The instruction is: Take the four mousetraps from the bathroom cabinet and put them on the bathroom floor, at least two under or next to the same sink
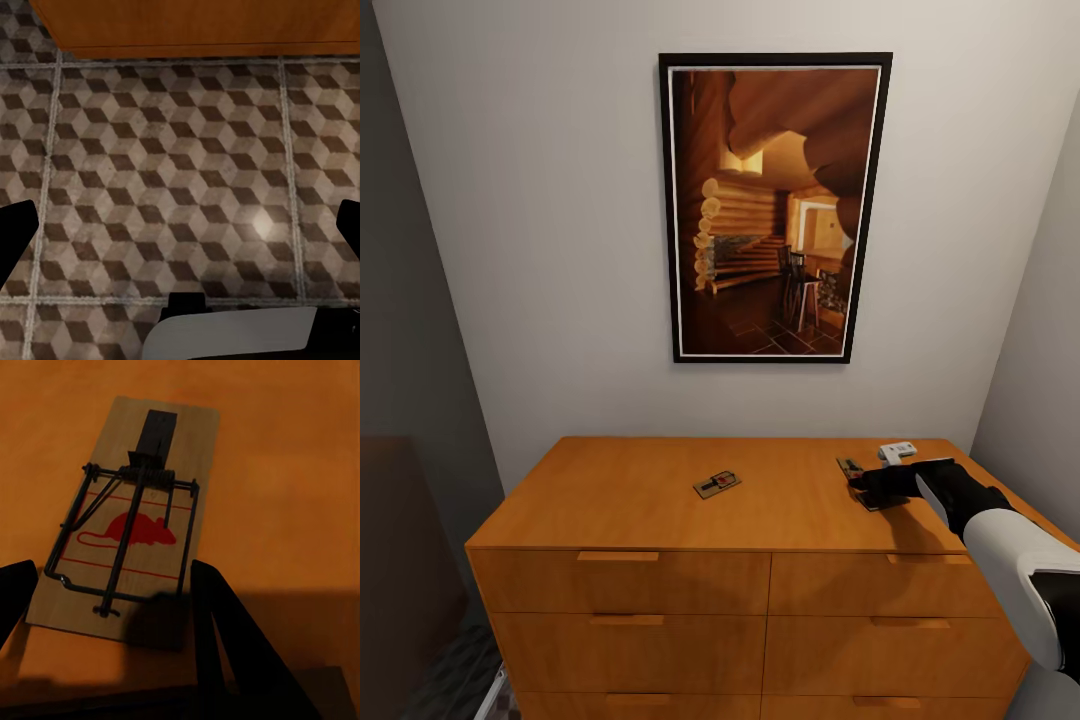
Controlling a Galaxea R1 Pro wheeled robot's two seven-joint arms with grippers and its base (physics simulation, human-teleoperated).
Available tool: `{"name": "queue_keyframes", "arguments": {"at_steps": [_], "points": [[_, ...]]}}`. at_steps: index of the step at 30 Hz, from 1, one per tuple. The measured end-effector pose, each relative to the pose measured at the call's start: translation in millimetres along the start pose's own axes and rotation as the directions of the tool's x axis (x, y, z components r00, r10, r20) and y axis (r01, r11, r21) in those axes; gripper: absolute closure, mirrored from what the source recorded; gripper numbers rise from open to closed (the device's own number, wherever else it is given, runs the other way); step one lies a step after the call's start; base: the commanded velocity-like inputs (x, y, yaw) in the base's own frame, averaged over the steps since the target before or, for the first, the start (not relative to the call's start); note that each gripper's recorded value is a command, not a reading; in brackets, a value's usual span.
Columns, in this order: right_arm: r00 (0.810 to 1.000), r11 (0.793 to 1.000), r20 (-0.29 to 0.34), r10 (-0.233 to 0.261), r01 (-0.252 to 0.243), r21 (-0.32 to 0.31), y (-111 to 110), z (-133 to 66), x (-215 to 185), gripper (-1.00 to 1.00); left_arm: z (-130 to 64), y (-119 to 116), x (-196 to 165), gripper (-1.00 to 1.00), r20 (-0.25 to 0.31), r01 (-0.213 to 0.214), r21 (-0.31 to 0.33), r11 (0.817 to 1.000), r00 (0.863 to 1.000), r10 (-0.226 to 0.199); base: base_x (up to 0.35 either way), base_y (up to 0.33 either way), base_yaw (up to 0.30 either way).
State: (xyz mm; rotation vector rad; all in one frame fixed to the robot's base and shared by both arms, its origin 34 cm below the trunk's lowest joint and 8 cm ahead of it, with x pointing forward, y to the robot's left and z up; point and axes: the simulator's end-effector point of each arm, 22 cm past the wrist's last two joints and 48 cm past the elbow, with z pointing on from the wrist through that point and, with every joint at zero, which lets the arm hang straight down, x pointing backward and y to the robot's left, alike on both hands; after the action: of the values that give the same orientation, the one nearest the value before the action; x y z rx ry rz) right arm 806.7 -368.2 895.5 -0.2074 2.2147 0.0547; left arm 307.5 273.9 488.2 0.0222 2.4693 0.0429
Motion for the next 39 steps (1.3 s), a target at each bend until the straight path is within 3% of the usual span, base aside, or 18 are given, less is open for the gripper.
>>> {"name": "queue_keyframes", "arguments": {"at_steps": [23,39], "points": [[0.996,0.999,0.072,-0.049,0.047,0.025,-3.0,-11.2,-38.7,1.0,0.0,-1.1,0.0,-1.0,0.0,0.001,0.001,1.0,1.0,-0.001,0.0,0.0,0.0],[0.995,0.998,0.09,-0.046,0.042,0.044,-3.5,-30.6,-72.8,1.0,0.0,-1.1,0.0,-1.0,0.0,0.001,0.001,1.0,1.0,-0.001,0.0,0.0,0.0]]}}
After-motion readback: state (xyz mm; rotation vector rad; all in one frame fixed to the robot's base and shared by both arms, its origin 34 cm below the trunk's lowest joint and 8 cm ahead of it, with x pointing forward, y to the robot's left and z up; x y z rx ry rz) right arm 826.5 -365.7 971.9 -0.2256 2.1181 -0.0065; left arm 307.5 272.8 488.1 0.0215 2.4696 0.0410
